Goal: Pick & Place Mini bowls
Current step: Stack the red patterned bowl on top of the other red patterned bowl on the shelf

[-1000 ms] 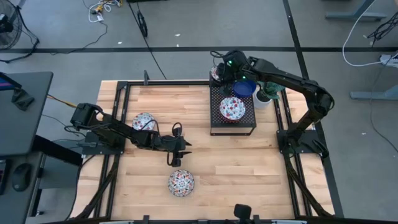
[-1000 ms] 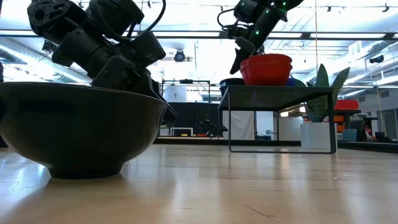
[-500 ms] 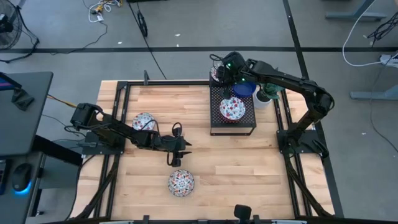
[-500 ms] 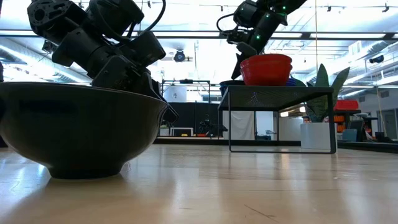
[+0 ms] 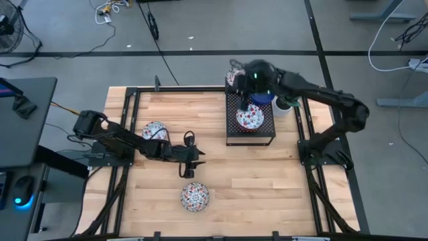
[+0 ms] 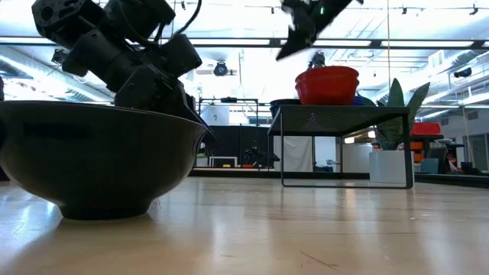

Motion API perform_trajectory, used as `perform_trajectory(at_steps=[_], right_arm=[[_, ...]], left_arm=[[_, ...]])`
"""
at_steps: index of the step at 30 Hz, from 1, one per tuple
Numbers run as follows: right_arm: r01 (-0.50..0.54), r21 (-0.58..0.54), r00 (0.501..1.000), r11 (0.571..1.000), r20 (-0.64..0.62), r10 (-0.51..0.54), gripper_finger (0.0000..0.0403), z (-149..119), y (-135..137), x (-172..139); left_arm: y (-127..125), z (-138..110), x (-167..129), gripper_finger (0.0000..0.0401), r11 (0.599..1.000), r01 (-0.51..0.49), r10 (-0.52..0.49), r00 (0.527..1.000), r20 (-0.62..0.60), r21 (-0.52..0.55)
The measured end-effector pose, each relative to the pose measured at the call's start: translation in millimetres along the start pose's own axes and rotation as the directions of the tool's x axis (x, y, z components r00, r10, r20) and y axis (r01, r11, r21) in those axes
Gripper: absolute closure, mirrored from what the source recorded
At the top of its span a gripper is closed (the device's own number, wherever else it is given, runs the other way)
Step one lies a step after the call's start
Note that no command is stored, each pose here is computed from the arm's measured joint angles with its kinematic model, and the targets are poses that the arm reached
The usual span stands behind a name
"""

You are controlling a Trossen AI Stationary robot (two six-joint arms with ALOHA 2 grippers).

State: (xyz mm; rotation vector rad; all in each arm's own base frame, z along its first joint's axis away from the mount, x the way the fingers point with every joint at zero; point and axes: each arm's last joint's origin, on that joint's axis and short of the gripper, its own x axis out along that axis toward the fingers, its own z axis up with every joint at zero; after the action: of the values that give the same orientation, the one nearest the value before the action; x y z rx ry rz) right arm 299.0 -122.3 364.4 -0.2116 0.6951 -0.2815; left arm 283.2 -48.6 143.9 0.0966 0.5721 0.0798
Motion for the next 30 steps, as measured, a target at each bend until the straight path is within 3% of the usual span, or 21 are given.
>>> perform_trajectory(at_steps=[4,8,12,16,18,22,28,30], right_arm=[[-0.128,-0.103,0.984,0.986,0.109,0.139,0.0402,8.8,63.4,-13.1],[-0.242,-0.2,0.94,0.95,0.195,0.28,0.0402,-8.7,131.7,-16.0],[-0.348,-0.245,0.869,0.905,0.278,0.409,0.0402,-38.3,189.2,-15.2],[-0.432,-0.25,0.798,0.867,0.341,0.496,0.0403,-76.0,230.7,-8.1],[-0.465,-0.233,0.763,0.854,0.384,0.52,0.0403,-94.9,243.5,-4.3],[-0.485,-0.197,0.723,0.852,0.458,0.518,0.0403,-123.0,252.0,1.6],[-0.395,-0.097,0.773,0.914,0.503,0.387,0.0403,-136.6,245.1,7.2],[-0.388,-0.092,0.779,0.917,0.498,0.38,0.0401,-137.6,244.8,7.8]], left_arm=[[2.1,9.2,-24.7,0.0234,0.992,-0.116,0.117,0.993,-0.012,0.052],[-0.2,22.6,-64.5,0.0234,0.969,-0.222,0.219,0.975,0.034,0.108],[-0.3,29.7,-104.6,0.0234,0.966,-0.213,0.204,0.976,0.077,0.144],[3.8,28.1,-139.6,0.0234,0.987,-0.133,0.13,0.991,0.045,0.089],[9.2,27.7,-156.2,0.0234,0.995,-0.094,0.096,0.994,-0.05,0.042],[19.1,15.1,-174.5,0.0234,0.989,-0.134,0.109,0.949,-0.295,-0.065],[19.3,-16.2,-170.9,0.0234,0.983,-0.136,0.059,0.862,-0.503,-0.119],[21.8,-26.5,-168.4,0.0234,0.97,-0.191,0.079,0.83,-0.553,-0.148]])
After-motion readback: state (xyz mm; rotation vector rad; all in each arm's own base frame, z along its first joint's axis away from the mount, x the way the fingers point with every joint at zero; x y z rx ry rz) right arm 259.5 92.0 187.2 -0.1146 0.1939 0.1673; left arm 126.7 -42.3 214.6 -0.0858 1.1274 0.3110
